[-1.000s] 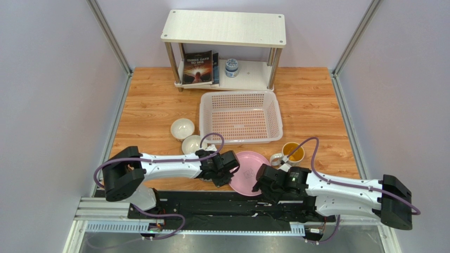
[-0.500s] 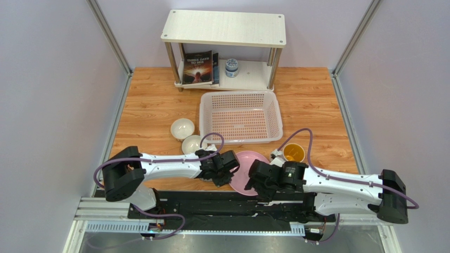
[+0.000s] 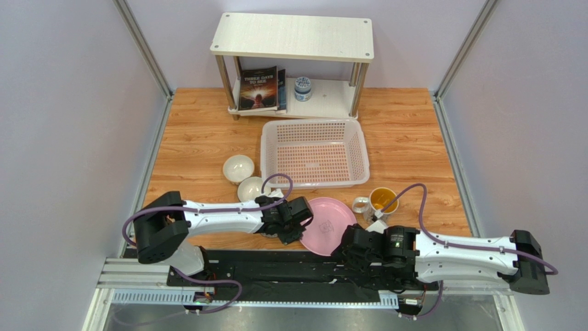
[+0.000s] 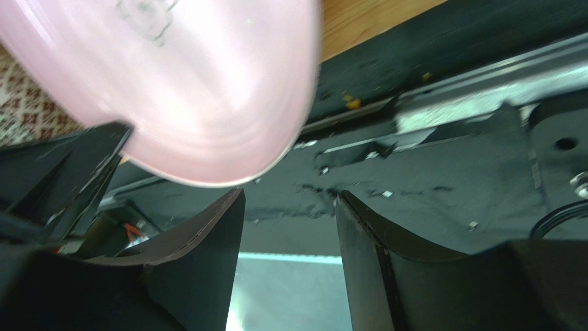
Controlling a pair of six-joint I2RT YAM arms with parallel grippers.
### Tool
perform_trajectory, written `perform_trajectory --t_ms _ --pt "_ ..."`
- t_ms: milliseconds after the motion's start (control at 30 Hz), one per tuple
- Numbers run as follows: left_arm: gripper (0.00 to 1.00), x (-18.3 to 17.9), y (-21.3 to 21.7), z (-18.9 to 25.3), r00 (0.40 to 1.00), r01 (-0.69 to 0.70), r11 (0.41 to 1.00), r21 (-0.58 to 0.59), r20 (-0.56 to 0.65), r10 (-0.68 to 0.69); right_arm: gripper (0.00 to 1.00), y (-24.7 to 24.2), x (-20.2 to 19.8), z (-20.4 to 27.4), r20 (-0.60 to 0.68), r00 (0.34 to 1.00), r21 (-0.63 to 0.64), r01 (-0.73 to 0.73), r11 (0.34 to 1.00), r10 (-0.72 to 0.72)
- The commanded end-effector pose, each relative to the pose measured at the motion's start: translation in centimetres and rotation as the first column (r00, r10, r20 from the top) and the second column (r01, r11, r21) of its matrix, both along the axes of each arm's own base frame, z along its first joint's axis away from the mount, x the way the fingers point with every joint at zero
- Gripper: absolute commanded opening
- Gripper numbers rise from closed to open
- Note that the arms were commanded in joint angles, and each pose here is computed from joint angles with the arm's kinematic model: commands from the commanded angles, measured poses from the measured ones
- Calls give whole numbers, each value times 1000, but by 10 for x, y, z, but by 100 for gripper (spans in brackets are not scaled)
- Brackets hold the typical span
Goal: Place the mixed dishes into the plastic bin
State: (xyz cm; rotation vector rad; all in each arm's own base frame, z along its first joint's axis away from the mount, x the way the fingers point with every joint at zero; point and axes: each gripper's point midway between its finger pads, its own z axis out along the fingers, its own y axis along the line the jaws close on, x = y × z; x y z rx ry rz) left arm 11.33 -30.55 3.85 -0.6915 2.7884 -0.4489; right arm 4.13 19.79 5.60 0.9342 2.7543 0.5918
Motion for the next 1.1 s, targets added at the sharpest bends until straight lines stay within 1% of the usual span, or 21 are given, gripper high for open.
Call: perform_trajectory --t_ms 0,167,200,333,733,767,833,933,967,1000,1067 --pt "0 1 -6 5 1000 3 999 -40 7 -3 55 -3 10 -12 -34 979 35 202 979 -201" --pt "0 2 -6 7 1000 6 999 -43 14 -5 53 -15 19 -25 -20 967 13 254 967 -253" --pt "0 2 -6 7 1000 6 999 -44 16 -5 53 -16 19 -26 -15 969 10 246 969 -246" --pt "0 2 -5 7 1000 8 999 -43 17 -8 53 -22 27 -28 -7 962 20 271 962 -271" --pt "0 2 -2 5 1000 21 1000 -21 20 -20 54 -34 50 -30 3 968 2 249 968 -249" --pt "0 1 -2 5 999 28 999 -22 15 -28 55 -34 50 -31 5 976 -11 216 976 -216" --pt "0 0 -1 3 999 41 999 -15 14 -40 57 -34 54 -29 11 978 -13 206 978 -206" --pt "0 -2 1 -1 998 58 998 -4 2 -58 57 -32 59 -25 28 987 -32 161 986 -161" --pt "0 -4 0 -2 998 67 998 -1 -8 -67 57 -28 62 -21 36 988 -20 152 988 -151" --pt "0 -5 0 -3 997 78 997 -1 -11 -78 58 -28 62 -24 32 991 -43 129 991 -127" --pt "0 -8 -2 -6 995 93 996 2 -29 -92 58 -19 69 -14 54 994 -22 98 995 -96"
